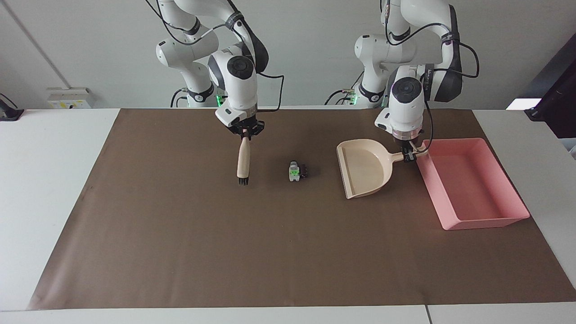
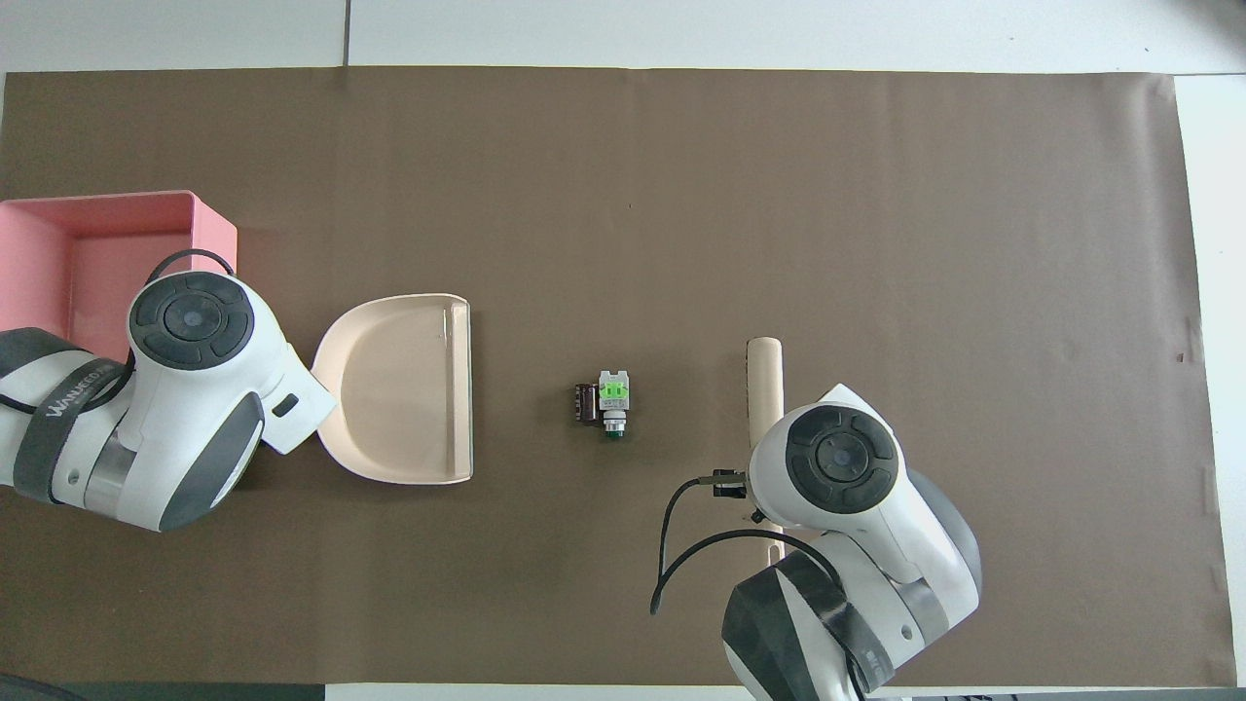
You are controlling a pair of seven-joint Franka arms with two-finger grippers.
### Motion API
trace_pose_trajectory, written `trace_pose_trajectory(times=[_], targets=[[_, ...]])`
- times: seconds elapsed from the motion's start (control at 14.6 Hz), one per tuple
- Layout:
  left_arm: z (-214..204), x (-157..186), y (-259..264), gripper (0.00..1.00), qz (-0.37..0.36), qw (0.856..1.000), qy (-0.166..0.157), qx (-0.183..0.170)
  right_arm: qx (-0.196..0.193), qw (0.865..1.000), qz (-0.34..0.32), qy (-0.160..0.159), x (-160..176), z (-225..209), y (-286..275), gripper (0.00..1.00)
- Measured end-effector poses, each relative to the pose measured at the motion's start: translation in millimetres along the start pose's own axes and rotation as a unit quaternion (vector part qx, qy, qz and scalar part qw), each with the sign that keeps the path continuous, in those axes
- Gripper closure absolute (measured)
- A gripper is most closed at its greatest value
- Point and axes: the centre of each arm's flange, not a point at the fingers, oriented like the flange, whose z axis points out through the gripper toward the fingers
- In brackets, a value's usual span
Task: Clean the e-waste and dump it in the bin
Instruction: 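Move the brush toward the component while the left gripper slides the dustpan closer, then sweep the component into the dustpan with the brush in the right gripper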
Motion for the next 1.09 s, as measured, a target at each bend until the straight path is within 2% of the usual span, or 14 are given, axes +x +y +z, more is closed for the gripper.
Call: trace_pose_trajectory(times=[0.41,0.82,0.96,1.09], targets=[[0,42,-7,0.68,0.018,1.000,-0.021,0.004,-0.022,0.999,-0.035,-0.012,-20,26,-62,0.75],[5,77,-9,0.68,0.011,1.000,-0.029,0.004,-0.025,0.999,-0.023,-0.003,5,32,-150,0.75],[6,83,-7,0.68,0.010,0.999,-0.031,0.003,-0.007,1.000,-0.017,-0.003,4,28,-165,0.75],[7,85,-7,0.68,0.011,0.999,-0.032,0.003,0.043,0.999,-0.009,-0.005,-5,25,-187,0.75]])
